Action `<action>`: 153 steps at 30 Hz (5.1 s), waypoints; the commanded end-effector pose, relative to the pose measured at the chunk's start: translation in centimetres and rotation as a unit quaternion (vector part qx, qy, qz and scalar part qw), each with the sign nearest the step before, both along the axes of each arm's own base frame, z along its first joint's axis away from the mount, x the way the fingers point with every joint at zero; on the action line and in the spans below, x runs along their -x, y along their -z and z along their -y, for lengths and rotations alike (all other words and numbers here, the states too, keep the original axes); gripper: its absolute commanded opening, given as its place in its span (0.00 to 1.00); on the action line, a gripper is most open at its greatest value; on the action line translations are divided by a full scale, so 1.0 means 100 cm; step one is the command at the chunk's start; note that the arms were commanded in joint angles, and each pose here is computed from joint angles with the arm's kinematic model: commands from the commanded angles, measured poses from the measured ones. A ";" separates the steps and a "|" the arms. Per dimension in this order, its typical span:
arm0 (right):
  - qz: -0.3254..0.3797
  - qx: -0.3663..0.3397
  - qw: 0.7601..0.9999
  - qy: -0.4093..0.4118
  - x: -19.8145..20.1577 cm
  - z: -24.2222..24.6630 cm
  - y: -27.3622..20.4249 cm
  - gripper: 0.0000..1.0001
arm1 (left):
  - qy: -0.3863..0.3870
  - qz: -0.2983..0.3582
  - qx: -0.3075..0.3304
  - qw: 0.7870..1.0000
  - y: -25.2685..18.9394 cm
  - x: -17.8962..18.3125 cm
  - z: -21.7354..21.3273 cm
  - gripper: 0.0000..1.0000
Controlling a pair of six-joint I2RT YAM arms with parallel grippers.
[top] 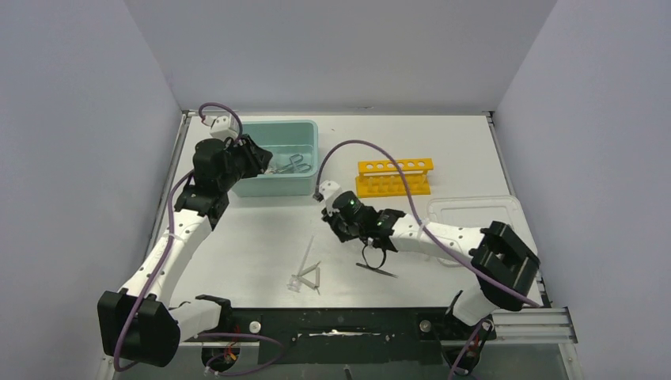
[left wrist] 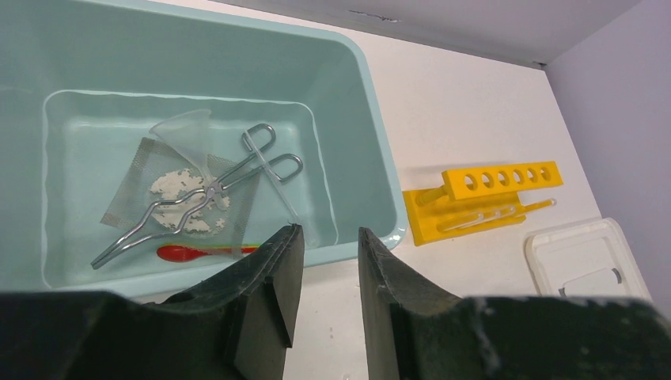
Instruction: Organize the chemistry lab equipment
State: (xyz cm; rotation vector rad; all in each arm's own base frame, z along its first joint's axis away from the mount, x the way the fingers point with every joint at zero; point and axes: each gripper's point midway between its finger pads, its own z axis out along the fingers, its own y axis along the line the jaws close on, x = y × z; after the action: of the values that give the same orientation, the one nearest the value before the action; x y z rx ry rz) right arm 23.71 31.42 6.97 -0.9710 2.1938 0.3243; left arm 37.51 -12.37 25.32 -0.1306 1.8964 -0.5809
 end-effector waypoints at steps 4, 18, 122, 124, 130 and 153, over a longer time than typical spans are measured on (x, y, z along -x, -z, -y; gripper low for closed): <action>0.142 -0.158 0.977 -0.006 -0.085 -0.017 -0.145 0.00 | -0.038 0.096 0.046 0.994 -0.064 0.001 -0.020 0.29; 0.240 -0.243 0.933 -0.111 -0.208 -0.102 -0.251 0.00 | -0.074 0.113 0.049 0.990 -0.075 0.005 -0.037 0.25; 0.237 -0.177 0.927 0.230 -0.110 0.180 -0.222 0.54 | 0.700 0.116 -0.199 0.676 0.234 0.239 0.316 0.22; 0.240 -0.178 0.926 0.230 -0.109 0.181 -0.224 0.54 | 0.701 0.111 -0.199 0.676 0.236 0.239 0.316 0.21; 0.242 -0.179 0.925 0.232 -0.106 0.183 -0.227 0.54 | 0.704 0.105 -0.199 0.674 0.237 0.239 0.318 0.09; 0.266 -0.163 0.912 0.266 -0.106 0.209 -0.236 0.54 | 0.650 0.194 -0.188 0.711 0.119 0.194 0.334 0.00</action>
State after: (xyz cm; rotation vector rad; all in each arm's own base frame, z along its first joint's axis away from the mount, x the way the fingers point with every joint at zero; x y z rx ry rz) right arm 34.20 11.87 28.52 -0.2558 1.7928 0.1707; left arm 16.02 -44.55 5.80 1.7026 1.5211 -1.0063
